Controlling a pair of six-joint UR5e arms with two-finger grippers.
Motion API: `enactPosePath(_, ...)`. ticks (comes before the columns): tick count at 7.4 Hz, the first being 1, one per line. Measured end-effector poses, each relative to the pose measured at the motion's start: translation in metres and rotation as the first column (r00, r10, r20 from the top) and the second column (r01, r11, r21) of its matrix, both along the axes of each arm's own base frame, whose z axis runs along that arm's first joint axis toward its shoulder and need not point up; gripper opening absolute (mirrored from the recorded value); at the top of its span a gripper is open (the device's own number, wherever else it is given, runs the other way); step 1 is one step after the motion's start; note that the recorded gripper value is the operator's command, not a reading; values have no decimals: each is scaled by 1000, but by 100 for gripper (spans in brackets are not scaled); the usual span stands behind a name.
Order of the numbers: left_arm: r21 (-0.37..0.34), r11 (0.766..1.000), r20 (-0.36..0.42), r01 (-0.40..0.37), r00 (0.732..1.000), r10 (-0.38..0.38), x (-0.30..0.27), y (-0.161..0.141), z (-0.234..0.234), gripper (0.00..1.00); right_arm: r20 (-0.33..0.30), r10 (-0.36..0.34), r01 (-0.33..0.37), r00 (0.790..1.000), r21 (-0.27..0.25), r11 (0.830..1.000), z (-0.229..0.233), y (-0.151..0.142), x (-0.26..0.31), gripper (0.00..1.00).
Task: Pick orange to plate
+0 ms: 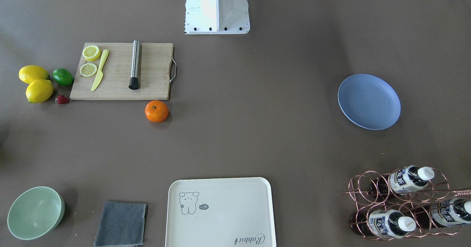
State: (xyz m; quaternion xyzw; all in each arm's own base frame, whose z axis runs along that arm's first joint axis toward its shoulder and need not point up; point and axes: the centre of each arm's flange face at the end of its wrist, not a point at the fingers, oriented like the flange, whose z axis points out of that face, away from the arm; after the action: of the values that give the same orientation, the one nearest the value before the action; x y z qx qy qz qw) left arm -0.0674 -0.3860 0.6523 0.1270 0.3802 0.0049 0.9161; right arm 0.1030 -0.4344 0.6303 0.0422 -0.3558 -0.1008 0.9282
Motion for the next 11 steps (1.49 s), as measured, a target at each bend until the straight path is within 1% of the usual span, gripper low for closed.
enactPosePath(3,2,1000,-1,-2,1000,2,1,0,-1,97,34,0,0,999,0,1000,0,2,-3,100)
enactPosePath(8,7,1000,-2,-6,1000,6,2,0,-2,97,53,0,0,999,8,1000,-5,4,-5,100)
enactPosePath(9,9,1000,-1,-7,1000,7,2,-1,-3,97,62,0,-1,998,5,1000,-4,4,-6,100)
enactPosePath(11,12,1000,-1,-8,1000,8,2,-1,-4,97,99,19,-17,995,-22,1000,-3,4,-9,100)
